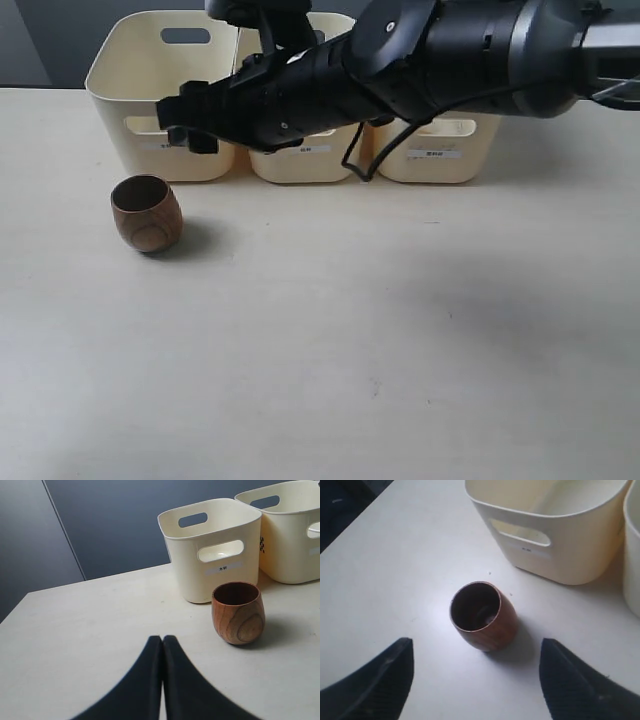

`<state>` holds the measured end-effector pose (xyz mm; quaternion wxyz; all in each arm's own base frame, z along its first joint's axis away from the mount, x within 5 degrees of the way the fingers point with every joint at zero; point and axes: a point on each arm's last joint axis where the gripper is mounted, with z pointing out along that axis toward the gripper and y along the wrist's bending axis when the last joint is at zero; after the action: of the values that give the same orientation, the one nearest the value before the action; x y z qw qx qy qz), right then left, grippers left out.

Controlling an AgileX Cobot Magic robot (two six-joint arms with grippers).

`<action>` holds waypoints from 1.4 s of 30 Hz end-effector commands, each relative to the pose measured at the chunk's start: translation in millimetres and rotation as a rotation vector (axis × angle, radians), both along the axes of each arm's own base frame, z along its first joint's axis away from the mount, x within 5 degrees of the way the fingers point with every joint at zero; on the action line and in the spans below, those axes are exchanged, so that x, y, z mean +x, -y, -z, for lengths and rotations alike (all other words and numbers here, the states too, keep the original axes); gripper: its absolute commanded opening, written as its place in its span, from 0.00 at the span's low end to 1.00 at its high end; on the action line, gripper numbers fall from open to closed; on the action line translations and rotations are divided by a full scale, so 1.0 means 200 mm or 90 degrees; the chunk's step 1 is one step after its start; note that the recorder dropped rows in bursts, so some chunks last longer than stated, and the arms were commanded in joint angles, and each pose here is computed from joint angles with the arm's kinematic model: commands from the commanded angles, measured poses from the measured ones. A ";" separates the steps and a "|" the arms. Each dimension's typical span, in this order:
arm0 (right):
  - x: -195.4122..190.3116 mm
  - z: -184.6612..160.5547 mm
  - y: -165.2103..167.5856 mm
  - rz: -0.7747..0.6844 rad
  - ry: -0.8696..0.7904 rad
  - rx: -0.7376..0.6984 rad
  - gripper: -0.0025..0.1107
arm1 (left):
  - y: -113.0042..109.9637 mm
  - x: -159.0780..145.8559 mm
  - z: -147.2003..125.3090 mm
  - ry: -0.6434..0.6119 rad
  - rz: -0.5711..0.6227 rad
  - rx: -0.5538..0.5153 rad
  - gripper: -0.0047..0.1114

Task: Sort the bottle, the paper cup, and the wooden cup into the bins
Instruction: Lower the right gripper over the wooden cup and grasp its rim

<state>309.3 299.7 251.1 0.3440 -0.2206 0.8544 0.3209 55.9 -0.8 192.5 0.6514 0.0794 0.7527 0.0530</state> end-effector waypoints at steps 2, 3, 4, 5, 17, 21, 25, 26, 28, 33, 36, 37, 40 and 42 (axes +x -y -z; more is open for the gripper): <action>-0.06 -0.03 -0.06 -0.015 -0.007 0.023 0.62 | 0.00 0.00 0.00 0.006 0.002 -0.001 0.04; -0.08 -0.03 -0.08 -0.019 -0.011 0.026 0.62 | 0.00 0.00 0.00 0.006 0.002 -0.001 0.04; -0.09 -0.03 -0.09 -0.021 -0.015 0.032 0.62 | 0.00 0.00 0.00 0.006 0.002 -0.001 0.04; -0.10 -0.03 -0.10 -0.022 -0.018 0.035 0.62 | 0.00 0.00 0.00 0.006 0.002 -0.001 0.04; -0.08 0.22 -0.19 0.008 -0.099 0.026 0.62 | 0.00 0.00 0.00 0.006 0.002 -0.001 0.04; -0.06 0.25 -0.24 0.003 -0.109 0.027 0.62 | 0.00 0.00 0.00 0.006 0.002 -0.001 0.04; -0.03 0.25 -0.27 0.001 -0.103 0.035 0.62 | 0.00 0.00 0.00 0.006 0.002 -0.001 0.04; -0.03 0.25 -0.28 0.000 -0.103 0.036 0.62 | 0.00 0.00 0.00 0.006 0.002 -0.001 0.04; -0.01 0.26 -0.29 0.001 -0.103 0.039 0.62 | 0.00 0.00 0.00 0.006 0.002 -0.001 0.04; 0.01 0.30 -0.32 0.007 -0.113 0.042 0.62 | 0.00 0.00 0.00 0.006 0.002 -0.001 0.04; 0.01 0.33 -0.32 0.012 -0.125 0.044 0.62 | 0.00 0.00 0.00 0.006 0.002 -0.001 0.04; 0.01 0.33 -0.32 0.013 -0.127 0.044 0.62 | 0.00 0.00 0.00 0.006 0.002 -0.001 0.04; 0.01 0.36 -0.33 0.015 -0.133 0.040 0.62 | 0.00 0.00 0.00 0.006 0.002 -0.001 0.04; 0.02 0.37 -0.33 0.016 -0.137 0.040 0.62 | 0.00 0.00 0.00 0.006 0.002 -0.001 0.04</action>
<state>311.8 362.9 177.5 0.2589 -0.1628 0.8797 0.3641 55.9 -0.8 192.5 0.6514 0.0794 0.7527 0.0530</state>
